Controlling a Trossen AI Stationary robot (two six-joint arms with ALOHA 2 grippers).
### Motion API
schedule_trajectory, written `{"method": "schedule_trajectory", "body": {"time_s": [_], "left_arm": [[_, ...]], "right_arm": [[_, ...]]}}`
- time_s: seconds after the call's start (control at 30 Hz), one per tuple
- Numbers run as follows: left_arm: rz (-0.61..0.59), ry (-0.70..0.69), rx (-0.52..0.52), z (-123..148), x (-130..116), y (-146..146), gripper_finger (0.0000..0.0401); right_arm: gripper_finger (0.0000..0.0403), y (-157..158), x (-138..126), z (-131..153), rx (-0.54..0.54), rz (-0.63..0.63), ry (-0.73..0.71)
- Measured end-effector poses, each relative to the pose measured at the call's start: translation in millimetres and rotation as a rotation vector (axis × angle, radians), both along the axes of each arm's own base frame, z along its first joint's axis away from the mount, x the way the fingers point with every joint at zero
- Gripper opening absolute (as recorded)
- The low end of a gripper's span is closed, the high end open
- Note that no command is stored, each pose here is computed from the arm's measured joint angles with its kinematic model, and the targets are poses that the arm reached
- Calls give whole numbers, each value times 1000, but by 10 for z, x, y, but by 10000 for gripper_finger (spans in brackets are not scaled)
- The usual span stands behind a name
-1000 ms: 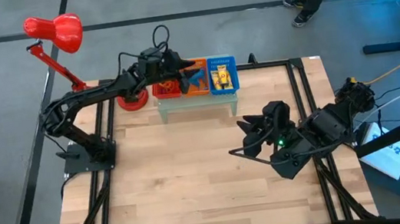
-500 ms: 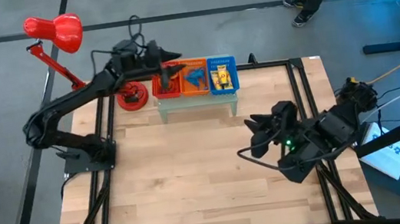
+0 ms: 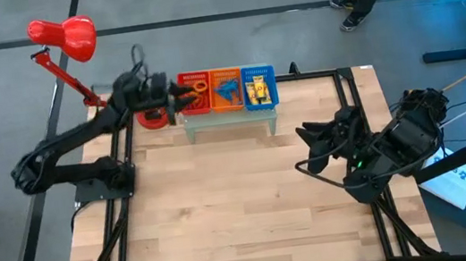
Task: Pick & Place Office Desk Supplies
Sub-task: Return to Home Position
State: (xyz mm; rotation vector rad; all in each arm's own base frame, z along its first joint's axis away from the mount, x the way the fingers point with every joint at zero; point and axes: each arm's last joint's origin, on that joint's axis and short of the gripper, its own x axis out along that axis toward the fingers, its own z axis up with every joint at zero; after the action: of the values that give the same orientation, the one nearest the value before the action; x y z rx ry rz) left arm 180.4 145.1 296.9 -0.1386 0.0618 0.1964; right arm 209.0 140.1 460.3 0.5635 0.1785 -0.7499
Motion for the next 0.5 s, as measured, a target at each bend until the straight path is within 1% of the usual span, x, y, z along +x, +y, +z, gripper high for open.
{"method": "schedule_trajectory", "body": {"time_s": [0.1, 0.2, 0.3, 0.5], "left_arm": [[31, -84, -32, -267, -187, -164, 161], [72, -122, -55, -505, -363, -335, 158], [67, -130, -100, -717, -476, -506, 157], [23, -206, -154, -907, -608, -813, 157]], "right_arm": [[132, -1, -2, 0, 9, 2, 1], [132, -2, -3, 1, 22, -4, -10], [132, -9, 2, 1, 31, -12, -17], [132, -50, 29, 1, 47, -40, -31]]}}
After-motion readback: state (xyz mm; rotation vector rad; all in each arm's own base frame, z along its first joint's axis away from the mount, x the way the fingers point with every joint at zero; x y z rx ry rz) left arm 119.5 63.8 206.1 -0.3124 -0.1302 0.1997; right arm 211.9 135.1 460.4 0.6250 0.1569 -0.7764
